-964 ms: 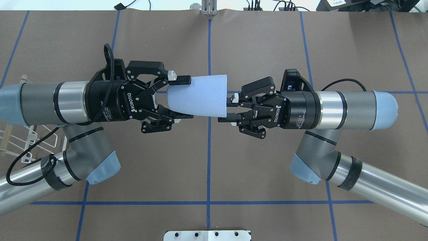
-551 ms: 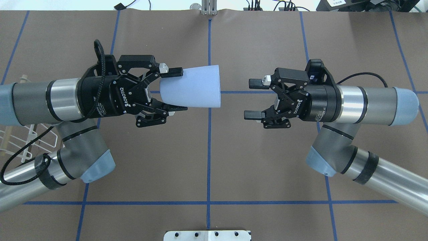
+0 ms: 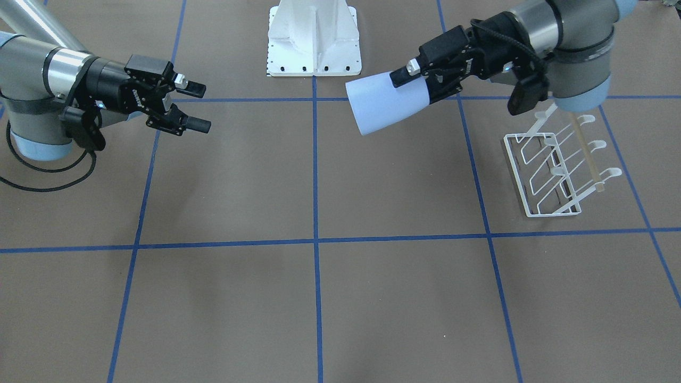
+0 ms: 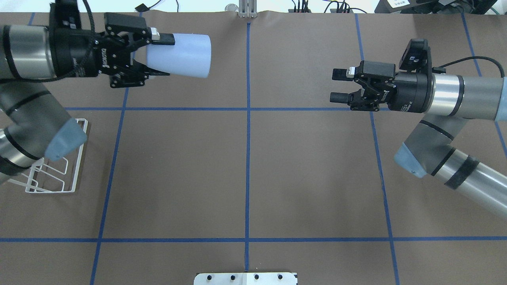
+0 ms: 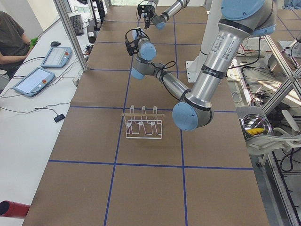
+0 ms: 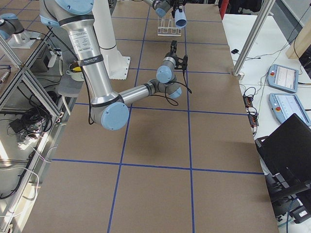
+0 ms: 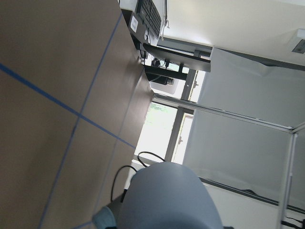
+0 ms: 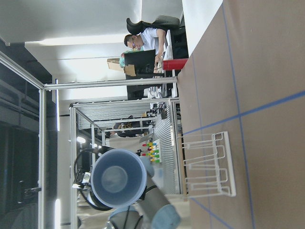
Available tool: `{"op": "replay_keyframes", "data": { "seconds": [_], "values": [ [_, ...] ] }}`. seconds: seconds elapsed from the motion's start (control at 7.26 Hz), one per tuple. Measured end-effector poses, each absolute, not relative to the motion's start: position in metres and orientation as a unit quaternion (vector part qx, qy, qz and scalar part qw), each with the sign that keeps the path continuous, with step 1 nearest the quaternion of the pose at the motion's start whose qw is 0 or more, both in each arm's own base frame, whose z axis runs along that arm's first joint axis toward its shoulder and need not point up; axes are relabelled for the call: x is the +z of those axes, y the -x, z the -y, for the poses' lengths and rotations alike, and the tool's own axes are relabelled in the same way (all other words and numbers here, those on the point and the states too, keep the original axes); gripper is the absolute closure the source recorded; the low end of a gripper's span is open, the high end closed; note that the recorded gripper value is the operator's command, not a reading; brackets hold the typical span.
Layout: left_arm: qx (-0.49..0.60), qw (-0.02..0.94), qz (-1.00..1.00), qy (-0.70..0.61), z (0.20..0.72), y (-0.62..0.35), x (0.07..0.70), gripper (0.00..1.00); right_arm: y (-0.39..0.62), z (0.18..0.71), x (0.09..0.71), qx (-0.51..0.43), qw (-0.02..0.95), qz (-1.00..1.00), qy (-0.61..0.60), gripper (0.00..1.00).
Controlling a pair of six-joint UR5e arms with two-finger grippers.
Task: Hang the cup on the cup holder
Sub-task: 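Open the right gripper and withdraw it while the left arm pulls the cup back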
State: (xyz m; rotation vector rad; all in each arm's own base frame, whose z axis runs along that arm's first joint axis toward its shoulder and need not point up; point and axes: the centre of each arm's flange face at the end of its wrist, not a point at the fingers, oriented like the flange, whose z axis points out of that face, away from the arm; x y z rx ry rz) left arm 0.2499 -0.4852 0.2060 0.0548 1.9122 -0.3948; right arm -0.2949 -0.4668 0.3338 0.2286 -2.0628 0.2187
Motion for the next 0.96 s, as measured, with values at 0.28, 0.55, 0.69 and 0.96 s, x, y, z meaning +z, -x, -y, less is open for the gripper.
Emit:
{"op": "replay_keyframes", "data": {
  "seconds": [0.28,0.55,0.69,0.96],
  "values": [
    [-0.17,0.647,-0.738,-0.091,0.52,-0.173,0.242,1.0,0.271,0.492,0.383,0.08,0.589,0.787,-0.166,0.0],
    [-0.143,0.726,-0.662,-0.123,0.541,-0.123,0.271,1.0,0.218,0.505,0.443,0.062,0.666,0.704,-0.239,0.0],
    [-0.125,0.751,-0.634,-0.133,0.546,-0.114,0.285,1.0,0.185,0.511,0.469,0.052,0.702,0.659,-0.265,0.0],
    [-0.117,0.798,-0.577,-0.13,0.555,-0.106,0.308,1.0,0.138,0.51,0.52,0.007,0.761,0.577,-0.297,0.0]
  ]
}}
